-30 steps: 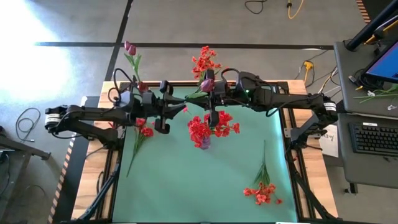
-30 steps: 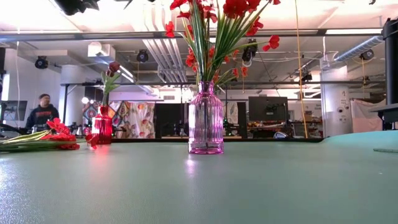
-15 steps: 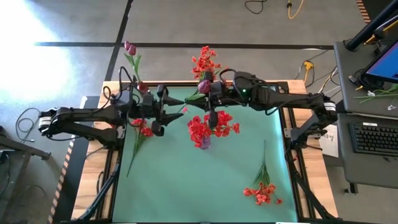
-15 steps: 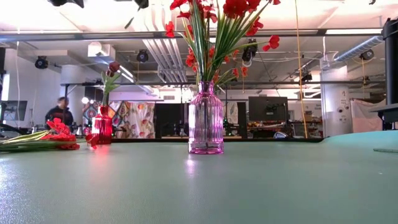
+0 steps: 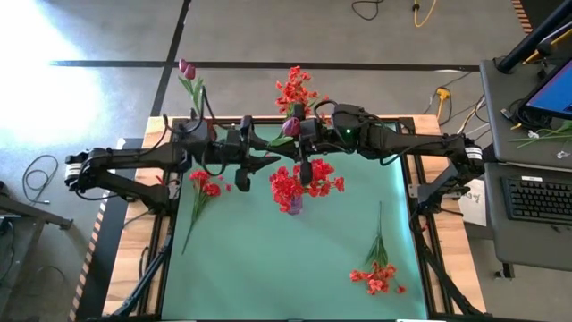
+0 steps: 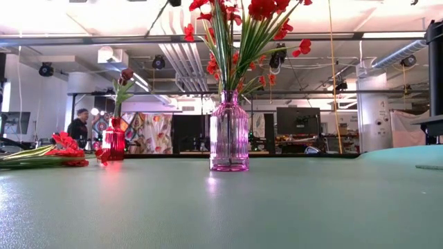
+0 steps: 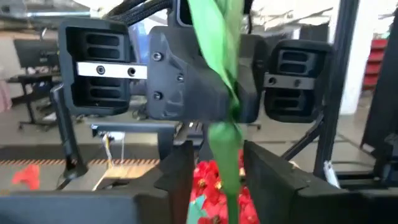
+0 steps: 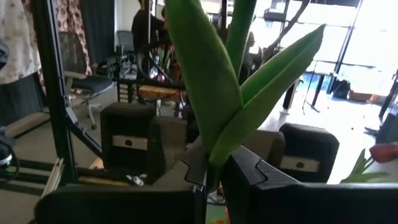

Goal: Sort flowers into vase by color
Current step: Put the pink flower into the red vase

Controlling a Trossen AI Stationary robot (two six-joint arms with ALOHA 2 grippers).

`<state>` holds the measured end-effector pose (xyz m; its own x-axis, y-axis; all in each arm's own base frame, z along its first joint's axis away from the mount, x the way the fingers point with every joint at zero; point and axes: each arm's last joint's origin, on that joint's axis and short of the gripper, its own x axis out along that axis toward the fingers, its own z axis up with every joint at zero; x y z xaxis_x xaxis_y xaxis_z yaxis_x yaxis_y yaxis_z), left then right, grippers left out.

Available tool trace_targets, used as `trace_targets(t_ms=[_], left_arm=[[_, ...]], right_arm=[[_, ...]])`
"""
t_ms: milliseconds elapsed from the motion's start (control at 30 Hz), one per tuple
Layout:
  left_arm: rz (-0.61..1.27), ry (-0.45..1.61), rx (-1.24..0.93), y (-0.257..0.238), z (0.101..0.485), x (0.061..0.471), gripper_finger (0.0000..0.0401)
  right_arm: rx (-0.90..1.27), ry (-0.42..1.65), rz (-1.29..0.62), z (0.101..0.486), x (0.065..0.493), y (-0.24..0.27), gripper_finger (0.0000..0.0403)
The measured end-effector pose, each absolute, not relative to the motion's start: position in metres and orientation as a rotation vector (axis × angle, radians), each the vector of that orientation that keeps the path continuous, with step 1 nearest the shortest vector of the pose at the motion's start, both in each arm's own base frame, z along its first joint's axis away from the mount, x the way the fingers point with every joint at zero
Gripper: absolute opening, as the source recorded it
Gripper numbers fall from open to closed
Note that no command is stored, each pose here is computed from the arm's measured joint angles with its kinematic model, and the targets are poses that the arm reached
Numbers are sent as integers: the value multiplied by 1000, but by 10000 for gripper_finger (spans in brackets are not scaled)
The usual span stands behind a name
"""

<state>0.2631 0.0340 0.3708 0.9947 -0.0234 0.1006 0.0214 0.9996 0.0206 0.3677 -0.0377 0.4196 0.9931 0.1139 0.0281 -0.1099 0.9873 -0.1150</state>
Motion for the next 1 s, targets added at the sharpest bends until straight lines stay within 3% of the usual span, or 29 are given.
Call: trace_targets(t_ms=[267,433,767,1000], left_arm=[[-15,-76,26,34,377,262,9],[13,-66,41,35,376,261,3],[25,-70,86,34,371,255,0],[51,-133,116,33,366,240,0]], right_arm=[[-116,-13,111,417,368,-38,22],[-123,-12,110,417,368,-38,37],[-116,-30,44,426,360,-39,150],[-118,-44,30,441,340,-37,188]])
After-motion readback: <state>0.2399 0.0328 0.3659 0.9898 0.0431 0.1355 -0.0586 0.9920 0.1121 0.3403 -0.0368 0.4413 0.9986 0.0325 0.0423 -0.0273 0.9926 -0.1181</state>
